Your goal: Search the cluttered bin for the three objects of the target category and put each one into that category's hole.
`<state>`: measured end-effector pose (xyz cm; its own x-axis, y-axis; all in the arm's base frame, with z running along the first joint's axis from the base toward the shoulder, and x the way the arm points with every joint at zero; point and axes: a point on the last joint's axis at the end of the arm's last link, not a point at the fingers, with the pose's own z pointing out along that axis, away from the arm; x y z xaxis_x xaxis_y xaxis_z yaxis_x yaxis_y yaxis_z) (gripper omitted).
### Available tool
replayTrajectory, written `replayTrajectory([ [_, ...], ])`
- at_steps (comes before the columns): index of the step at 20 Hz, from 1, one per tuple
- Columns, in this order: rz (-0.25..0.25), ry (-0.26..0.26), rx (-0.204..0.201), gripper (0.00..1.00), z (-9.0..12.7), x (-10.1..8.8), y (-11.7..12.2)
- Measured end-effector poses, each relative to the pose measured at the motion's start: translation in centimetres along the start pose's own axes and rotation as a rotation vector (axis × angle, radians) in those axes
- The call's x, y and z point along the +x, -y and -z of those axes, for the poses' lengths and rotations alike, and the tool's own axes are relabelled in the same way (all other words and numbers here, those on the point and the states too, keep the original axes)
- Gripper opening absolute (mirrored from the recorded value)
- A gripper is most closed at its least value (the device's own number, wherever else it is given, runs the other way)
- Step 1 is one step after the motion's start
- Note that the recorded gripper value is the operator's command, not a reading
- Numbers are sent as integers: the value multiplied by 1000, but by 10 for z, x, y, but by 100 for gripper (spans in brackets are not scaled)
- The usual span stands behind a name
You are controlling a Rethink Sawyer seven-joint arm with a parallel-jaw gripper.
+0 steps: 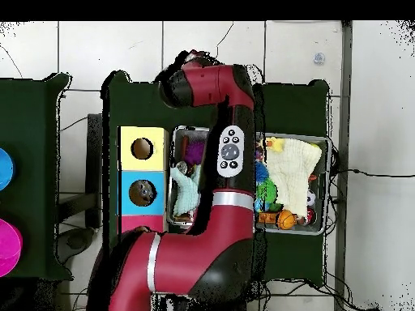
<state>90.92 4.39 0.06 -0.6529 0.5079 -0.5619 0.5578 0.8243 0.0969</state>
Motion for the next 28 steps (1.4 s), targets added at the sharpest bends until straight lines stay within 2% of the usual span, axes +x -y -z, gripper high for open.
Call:
replayTrajectory([
  [2,-1,-5,-12,100,-6,6,-3],
  [7,16,-24,-83,100,-31,28,-16],
  [12,70,-13,-135,100,-45,37,-20],
  [15,111,9,-149,100,-52,34,-16],
  [18,148,32,-147,100,-58,30,-8],
  [24,168,55,-125,100,-63,21,4],
  [27,178,24,-92,100,-64,20,11],
  [28,181,-16,-65,100,-64,24,17],
])
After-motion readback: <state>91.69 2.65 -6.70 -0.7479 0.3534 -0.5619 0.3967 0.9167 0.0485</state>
